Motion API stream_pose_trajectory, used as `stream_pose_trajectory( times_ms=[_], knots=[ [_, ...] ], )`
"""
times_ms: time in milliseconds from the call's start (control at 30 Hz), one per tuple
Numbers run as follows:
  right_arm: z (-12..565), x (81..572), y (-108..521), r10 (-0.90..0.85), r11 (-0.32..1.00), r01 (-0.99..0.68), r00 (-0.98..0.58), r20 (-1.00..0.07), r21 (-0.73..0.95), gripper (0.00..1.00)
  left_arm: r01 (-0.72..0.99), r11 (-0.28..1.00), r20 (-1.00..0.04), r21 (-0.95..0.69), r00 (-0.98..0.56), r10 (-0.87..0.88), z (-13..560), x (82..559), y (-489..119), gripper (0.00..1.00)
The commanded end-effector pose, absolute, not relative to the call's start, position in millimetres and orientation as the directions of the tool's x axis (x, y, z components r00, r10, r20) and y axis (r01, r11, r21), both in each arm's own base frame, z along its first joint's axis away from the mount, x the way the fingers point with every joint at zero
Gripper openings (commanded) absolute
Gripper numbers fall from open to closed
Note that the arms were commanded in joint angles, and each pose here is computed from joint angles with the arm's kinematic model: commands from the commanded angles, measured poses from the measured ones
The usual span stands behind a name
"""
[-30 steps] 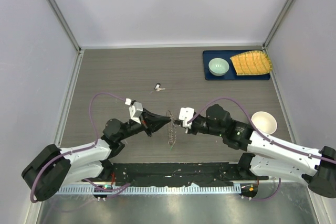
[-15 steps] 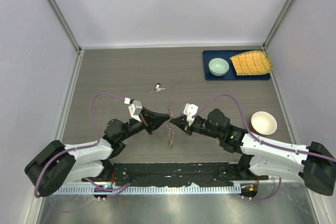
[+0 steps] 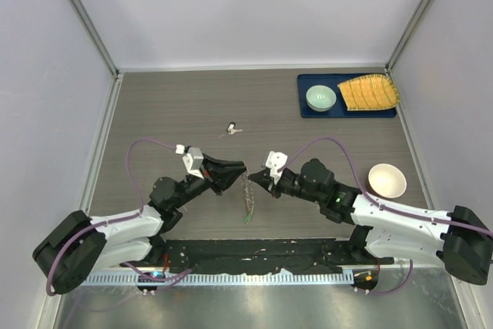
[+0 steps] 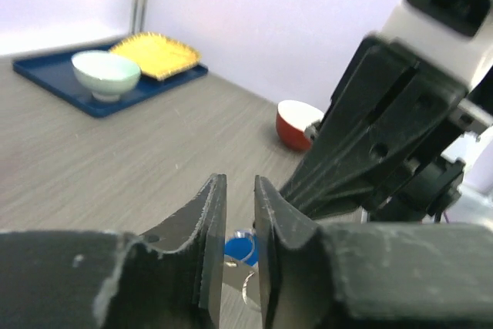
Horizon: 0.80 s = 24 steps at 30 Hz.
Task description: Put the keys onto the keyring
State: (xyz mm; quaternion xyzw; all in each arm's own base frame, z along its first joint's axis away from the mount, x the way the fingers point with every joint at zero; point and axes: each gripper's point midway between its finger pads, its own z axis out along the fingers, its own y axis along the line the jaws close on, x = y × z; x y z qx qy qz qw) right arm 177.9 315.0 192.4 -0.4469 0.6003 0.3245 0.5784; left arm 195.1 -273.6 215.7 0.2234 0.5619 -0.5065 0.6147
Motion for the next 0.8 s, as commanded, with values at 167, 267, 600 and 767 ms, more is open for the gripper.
stream_pose_trajectory(
  times_ms=[167,267,600,767],
  knots=[
    [223.7,173.5,306.3,-0.321,0.283,-0.909,0.212,-0.923,-0.307,0.01,0.843,0.528,-0.935,-0.104,0.099,-0.342,272.0,200.1,-244.7,0.39],
    [221.4,168.2,304.3,-0.382,0.214,-0.92,0.232,-0.894,-0.33,0.01,0.833,0.546,-0.954,-0.084,0.09,-0.285,258.9,203.1,-244.3,0.42],
    [227.7,144.0,299.4,-0.486,-0.012,-0.948,0.284,-0.826,-0.319,0.01,0.941,0.319,-0.976,0.116,0.167,-0.137,226.9,177.2,-276.6,0.53],
    [222.5,142.0,294.5,-0.544,-0.055,-0.952,0.281,-0.791,-0.3,0.01,0.983,0.135,-0.982,0.127,0.144,-0.124,221.9,158.4,-295.0,0.56]
  ],
)
